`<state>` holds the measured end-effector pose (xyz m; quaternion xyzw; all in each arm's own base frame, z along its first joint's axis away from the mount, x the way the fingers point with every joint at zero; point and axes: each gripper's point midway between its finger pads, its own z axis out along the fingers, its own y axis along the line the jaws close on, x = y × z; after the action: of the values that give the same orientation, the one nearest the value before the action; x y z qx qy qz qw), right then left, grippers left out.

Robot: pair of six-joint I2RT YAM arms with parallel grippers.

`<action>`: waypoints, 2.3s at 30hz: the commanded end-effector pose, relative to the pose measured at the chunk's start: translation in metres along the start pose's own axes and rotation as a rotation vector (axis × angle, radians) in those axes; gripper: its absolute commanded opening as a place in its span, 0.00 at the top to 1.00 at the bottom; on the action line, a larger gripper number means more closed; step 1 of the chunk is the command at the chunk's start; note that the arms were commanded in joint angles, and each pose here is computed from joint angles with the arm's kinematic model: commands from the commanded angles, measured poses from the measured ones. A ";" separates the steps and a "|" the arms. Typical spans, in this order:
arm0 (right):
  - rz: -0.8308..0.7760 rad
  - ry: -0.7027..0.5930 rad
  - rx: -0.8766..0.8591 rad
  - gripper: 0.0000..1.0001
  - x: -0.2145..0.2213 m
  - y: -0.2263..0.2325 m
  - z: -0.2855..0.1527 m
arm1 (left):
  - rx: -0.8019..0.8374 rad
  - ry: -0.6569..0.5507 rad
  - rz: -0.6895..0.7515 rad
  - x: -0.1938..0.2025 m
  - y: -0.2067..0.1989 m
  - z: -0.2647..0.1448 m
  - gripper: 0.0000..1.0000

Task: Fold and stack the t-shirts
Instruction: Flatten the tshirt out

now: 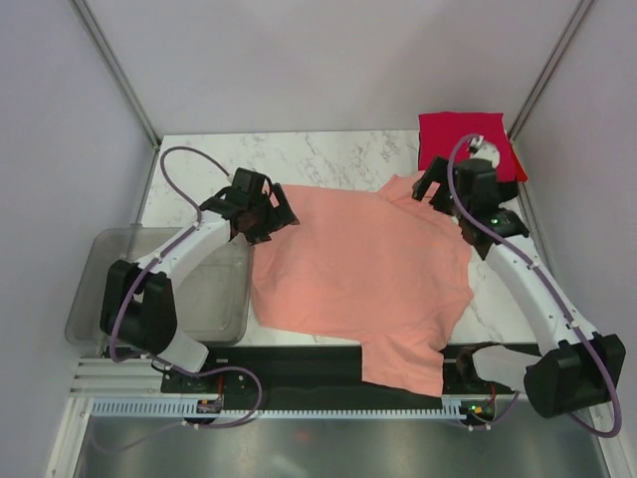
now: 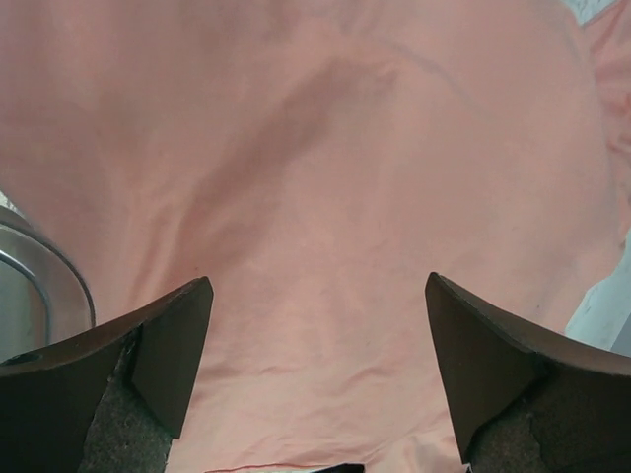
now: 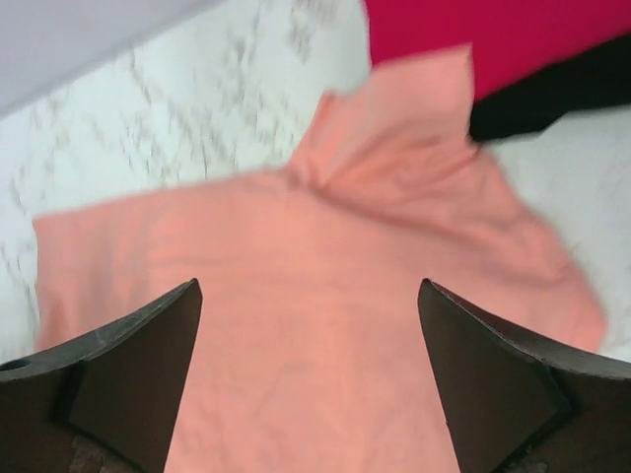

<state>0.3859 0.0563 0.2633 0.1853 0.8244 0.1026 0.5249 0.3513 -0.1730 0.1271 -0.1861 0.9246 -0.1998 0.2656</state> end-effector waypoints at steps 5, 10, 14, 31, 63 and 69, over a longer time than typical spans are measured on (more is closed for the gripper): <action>0.044 0.445 0.081 0.02 0.181 -0.031 0.011 | -0.045 0.074 0.140 0.050 0.004 0.029 0.05; 0.079 0.561 0.087 0.02 0.224 -0.051 0.056 | -0.082 0.124 0.148 0.063 0.006 0.057 0.05; 0.101 0.624 0.225 0.02 0.235 -0.099 0.084 | -0.107 0.152 0.168 0.064 0.008 0.079 0.05; 0.187 0.428 0.387 0.02 0.122 -0.165 0.154 | 0.126 0.166 0.185 0.032 -0.109 0.105 0.06; 0.080 0.419 -0.083 0.02 0.183 -0.015 -0.087 | -0.377 -0.029 0.061 0.080 0.086 0.013 0.27; 0.052 0.441 -0.081 0.02 0.195 -0.021 -0.085 | -0.378 -0.025 0.079 0.070 0.085 0.038 0.28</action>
<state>0.2317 0.1187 0.1350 0.1606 0.9079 0.1869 0.3391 0.2825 -0.1674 0.0375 -0.1727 0.9560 -0.0581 0.2301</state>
